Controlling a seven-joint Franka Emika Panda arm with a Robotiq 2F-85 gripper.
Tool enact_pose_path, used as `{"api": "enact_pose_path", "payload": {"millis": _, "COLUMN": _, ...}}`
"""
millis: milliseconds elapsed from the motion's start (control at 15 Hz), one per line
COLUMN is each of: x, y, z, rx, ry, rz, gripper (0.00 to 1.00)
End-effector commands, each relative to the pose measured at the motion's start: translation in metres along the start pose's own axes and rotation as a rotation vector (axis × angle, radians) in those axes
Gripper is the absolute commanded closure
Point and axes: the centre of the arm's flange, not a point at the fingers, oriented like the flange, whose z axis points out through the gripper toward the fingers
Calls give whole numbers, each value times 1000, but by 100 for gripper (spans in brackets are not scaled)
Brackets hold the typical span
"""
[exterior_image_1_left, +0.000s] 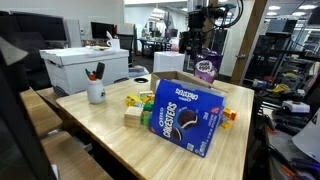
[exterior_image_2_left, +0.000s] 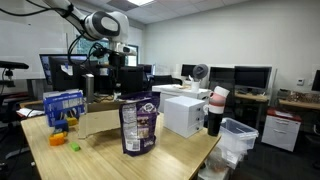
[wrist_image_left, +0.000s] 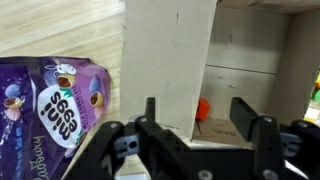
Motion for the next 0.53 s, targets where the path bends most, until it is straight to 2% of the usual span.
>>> {"api": "enact_pose_path", "payload": {"millis": 0, "x": -24, "y": 15, "z": -9, "rx": 38, "ry": -17, "rz": -7, "gripper": 1}}
{"api": "enact_pose_path", "payload": {"millis": 133, "x": -29, "y": 18, "z": -11, "rx": 51, "ry": -21, "rz": -69, "gripper": 0}}
{"api": "enact_pose_path", "payload": {"millis": 267, "x": -35, "y": 20, "z": -13, "rx": 72, "ry": 15, "rz": -103, "gripper": 0}}
{"api": "enact_pose_path", "payload": {"millis": 467, "x": -41, "y": 21, "z": -16, "rx": 77, "ry": 34, "rz": -104, "gripper": 0}}
